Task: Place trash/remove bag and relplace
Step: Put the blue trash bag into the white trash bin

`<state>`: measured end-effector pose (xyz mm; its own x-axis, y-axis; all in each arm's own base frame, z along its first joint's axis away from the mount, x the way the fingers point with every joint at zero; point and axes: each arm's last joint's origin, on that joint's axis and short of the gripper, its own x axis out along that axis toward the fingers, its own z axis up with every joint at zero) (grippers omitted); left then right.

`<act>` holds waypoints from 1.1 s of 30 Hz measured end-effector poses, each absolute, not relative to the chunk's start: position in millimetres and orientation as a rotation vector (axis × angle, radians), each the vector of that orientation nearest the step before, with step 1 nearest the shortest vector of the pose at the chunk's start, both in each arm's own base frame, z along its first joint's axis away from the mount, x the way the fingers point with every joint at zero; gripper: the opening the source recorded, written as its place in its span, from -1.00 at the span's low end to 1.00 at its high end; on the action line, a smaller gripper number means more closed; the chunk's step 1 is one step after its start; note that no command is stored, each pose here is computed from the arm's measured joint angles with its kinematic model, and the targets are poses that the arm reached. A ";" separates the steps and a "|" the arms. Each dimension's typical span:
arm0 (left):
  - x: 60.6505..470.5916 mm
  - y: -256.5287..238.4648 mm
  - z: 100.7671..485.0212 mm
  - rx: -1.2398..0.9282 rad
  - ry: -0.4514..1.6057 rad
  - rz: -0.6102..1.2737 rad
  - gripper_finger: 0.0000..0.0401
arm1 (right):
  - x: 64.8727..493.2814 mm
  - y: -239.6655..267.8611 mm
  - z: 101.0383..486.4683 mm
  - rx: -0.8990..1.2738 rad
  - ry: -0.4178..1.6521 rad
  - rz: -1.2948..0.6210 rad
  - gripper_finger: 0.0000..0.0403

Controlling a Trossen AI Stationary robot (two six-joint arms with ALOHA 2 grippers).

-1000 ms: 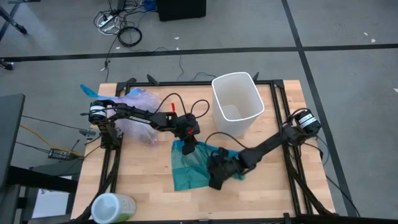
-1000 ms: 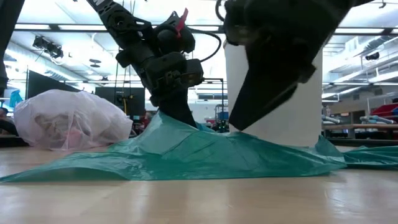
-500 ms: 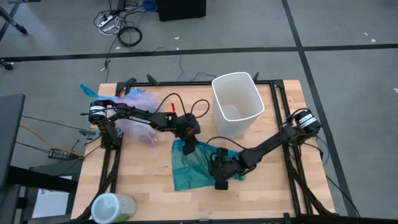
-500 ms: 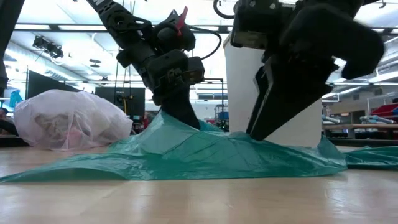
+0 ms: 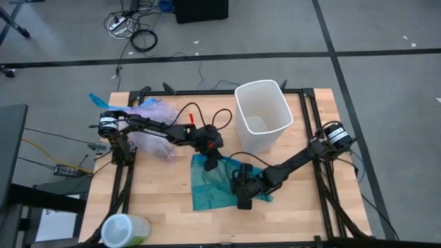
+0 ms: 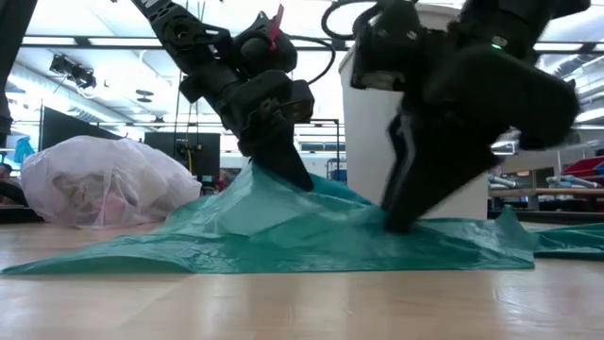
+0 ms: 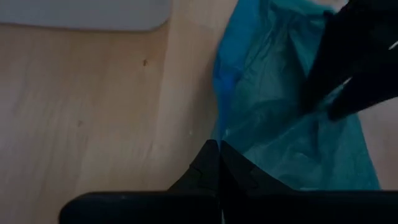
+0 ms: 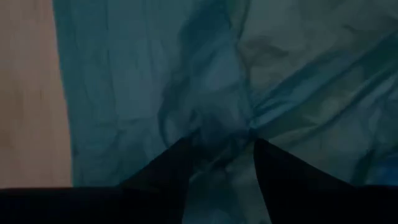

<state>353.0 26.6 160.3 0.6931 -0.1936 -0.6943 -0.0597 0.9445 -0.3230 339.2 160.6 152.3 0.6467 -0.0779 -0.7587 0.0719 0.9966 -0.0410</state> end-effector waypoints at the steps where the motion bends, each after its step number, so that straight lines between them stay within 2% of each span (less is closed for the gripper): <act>1: 353.7 26.6 161.0 -0.343 0.797 -0.074 -0.99 | 339.6 161.1 150.0 -0.008 0.866 -0.087 -0.18; 5: 355.0 26.2 162.3 -0.359 0.779 -0.076 -0.99 | 339.6 160.1 147.3 -0.009 0.870 -0.115 -0.29; 17: 355.9 24.2 163.2 -0.365 0.769 -0.083 -0.99 | 339.7 157.9 149.1 0.136 0.832 -0.237 -0.95; 26: 354.6 26.1 161.5 -0.323 0.785 -0.046 -0.99 | 333.5 174.2 150.4 0.281 0.800 -0.254 -0.99; 33: 349.5 36.6 157.1 -0.304 0.839 0.024 -0.99 | 306.5 209.8 147.2 0.357 0.820 -0.266 -1.00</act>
<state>349.5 36.6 157.1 0.6704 -0.0984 -0.7355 -0.1399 0.9566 -0.2556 306.5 209.8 147.2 0.6543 -0.0930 -0.7505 0.3649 0.9081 0.2056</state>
